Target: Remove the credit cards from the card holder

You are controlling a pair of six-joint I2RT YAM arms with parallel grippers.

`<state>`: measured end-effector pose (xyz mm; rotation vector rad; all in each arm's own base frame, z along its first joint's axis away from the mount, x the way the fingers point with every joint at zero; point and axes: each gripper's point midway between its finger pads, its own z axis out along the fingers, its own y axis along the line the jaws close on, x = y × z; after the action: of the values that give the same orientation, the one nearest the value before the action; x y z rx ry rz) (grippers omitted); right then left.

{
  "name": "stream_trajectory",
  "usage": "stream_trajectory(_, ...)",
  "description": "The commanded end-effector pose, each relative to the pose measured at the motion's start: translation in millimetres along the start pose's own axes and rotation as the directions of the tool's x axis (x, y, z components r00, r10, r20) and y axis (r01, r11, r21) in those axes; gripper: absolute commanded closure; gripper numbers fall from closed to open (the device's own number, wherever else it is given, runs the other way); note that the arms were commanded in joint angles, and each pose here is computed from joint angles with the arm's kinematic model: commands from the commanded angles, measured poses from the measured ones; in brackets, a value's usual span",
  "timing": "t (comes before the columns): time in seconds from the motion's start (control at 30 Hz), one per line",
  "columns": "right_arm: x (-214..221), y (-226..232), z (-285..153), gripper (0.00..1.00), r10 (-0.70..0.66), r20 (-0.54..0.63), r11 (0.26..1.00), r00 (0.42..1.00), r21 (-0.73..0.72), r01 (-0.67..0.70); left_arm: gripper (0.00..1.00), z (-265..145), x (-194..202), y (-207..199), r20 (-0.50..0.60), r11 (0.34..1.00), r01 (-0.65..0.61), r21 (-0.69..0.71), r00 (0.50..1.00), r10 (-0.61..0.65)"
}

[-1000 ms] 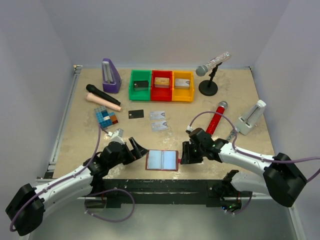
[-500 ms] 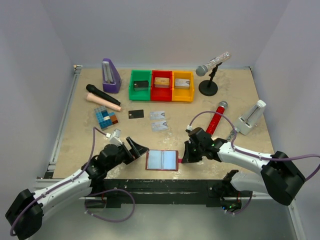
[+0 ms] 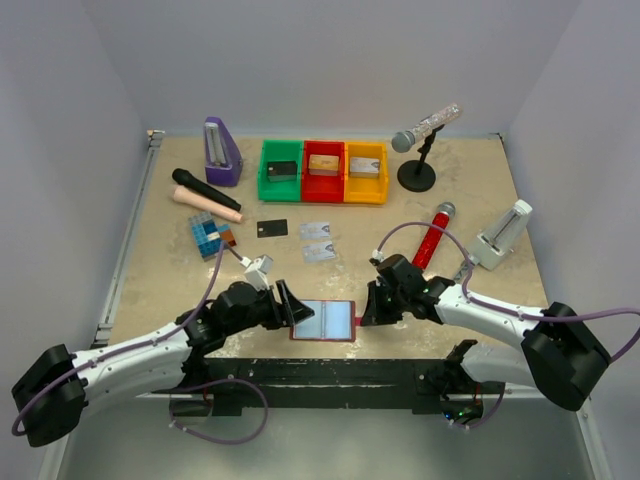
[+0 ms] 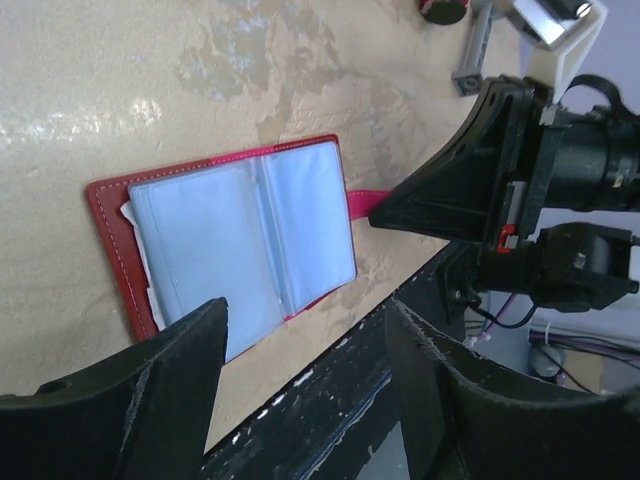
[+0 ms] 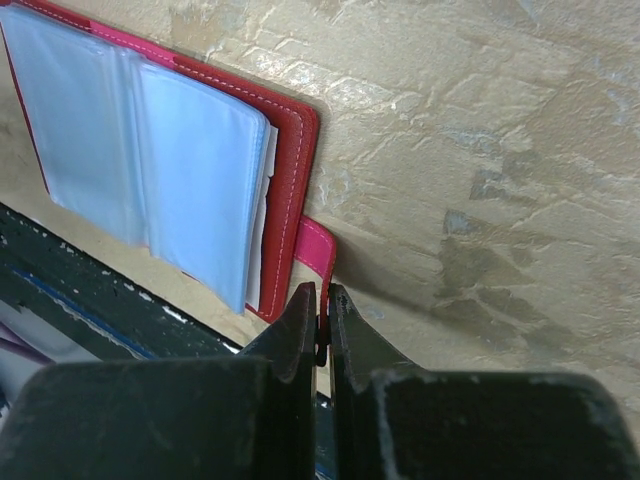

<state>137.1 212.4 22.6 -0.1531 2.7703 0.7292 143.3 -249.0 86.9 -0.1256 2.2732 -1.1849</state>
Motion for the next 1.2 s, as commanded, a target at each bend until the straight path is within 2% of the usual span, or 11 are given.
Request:
stream_trajectory(0.0,-2,5,1,1.0,0.007,0.006,1.0,1.0,-0.03,-0.007,0.32,5,3,-3,-0.003,0.998,-0.059,-0.03,0.998,0.059)
stream_trajectory(0.3,0,6,3,1.0,0.006,0.001,0.999,1.0,-0.042,-0.006,0.32,9,11,17,-0.013,0.992,-0.049,-0.113,0.999,0.047)
stream_trajectory(0.9,3,7,6,1.0,-0.002,-0.014,0.998,1.0,-0.058,0.001,0.35,16,17,22,-0.039,0.991,-0.042,-0.129,0.999,0.037)
stream_trajectory(1.17,5,6,9,1.0,-0.003,-0.024,0.998,1.0,-0.061,0.001,0.36,22,21,12,-0.067,0.994,-0.052,-0.093,0.997,0.046)
